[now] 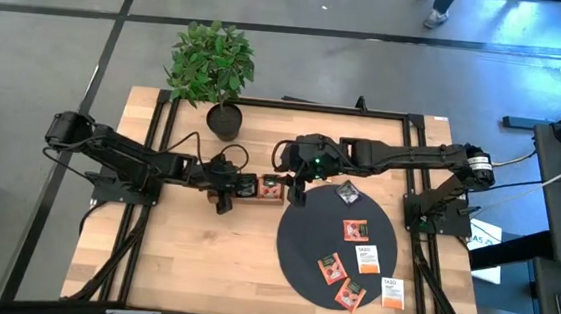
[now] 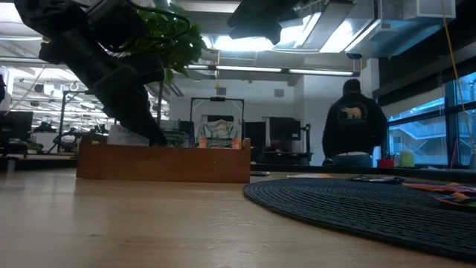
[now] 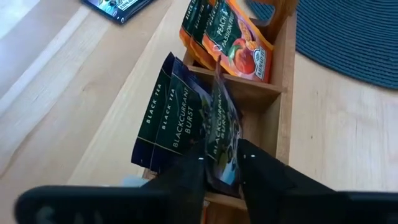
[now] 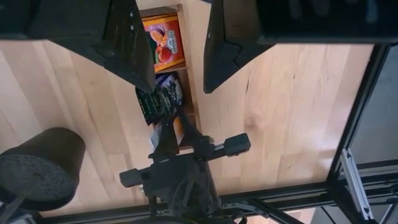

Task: Pick & Place Tea
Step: Put the bottom purple tea bag into the middle section of the wooden organizer, then put the top orange tea bag into the right section of the wooden organizer

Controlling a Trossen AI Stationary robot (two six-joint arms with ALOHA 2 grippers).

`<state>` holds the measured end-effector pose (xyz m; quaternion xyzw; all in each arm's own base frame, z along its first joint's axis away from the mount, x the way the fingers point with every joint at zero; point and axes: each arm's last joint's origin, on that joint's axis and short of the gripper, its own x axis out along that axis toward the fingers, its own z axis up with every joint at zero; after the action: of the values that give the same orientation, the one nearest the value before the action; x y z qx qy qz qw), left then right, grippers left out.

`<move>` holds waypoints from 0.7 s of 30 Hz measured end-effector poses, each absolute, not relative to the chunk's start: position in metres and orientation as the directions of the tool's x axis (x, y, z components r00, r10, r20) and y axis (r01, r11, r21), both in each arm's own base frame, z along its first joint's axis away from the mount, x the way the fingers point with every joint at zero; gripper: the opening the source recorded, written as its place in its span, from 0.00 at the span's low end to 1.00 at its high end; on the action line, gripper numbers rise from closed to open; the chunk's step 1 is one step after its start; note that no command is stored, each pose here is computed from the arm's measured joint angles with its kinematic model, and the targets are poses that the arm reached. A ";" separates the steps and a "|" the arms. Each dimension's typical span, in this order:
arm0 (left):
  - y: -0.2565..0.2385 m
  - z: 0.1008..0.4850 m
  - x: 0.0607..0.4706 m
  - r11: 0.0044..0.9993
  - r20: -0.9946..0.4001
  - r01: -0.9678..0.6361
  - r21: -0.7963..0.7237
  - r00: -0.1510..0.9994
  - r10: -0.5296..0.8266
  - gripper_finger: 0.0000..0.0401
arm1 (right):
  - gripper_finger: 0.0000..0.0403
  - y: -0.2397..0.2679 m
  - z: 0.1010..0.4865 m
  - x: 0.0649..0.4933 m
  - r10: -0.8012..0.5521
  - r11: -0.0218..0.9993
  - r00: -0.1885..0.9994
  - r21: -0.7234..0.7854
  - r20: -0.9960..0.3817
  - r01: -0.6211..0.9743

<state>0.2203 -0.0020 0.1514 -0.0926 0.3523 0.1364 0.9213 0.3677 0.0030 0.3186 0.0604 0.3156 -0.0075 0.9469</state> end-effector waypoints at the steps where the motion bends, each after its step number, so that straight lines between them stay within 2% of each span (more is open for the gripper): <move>1: -0.002 0.151 0.220 0.946 -0.675 -0.316 -0.073 0.714 0.186 0.23 | 0.34 0.003 0.318 0.368 0.024 0.993 0.800 0.110 -0.599 0.052; 10: -0.002 0.167 0.219 0.947 -0.628 -0.309 -0.088 0.755 0.189 0.39 | 0.34 0.003 0.318 0.368 0.024 0.992 0.798 0.111 -0.602 0.053; 16: -0.002 0.203 0.210 0.950 -0.553 -0.292 -0.108 0.812 0.187 0.41 | 0.34 0.003 0.317 0.367 0.024 0.992 0.787 0.110 -0.616 0.056; 21: -0.001 0.238 0.184 0.916 -0.432 -0.307 -0.259 0.885 0.174 0.40 | 0.34 0.003 0.307 0.356 0.044 0.982 0.684 0.156 -0.728 0.104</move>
<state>0.1836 -0.0009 0.2378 -0.1620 0.2044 0.1257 0.9572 0.3559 0.0031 0.3065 0.0927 0.3972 -0.0164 0.9129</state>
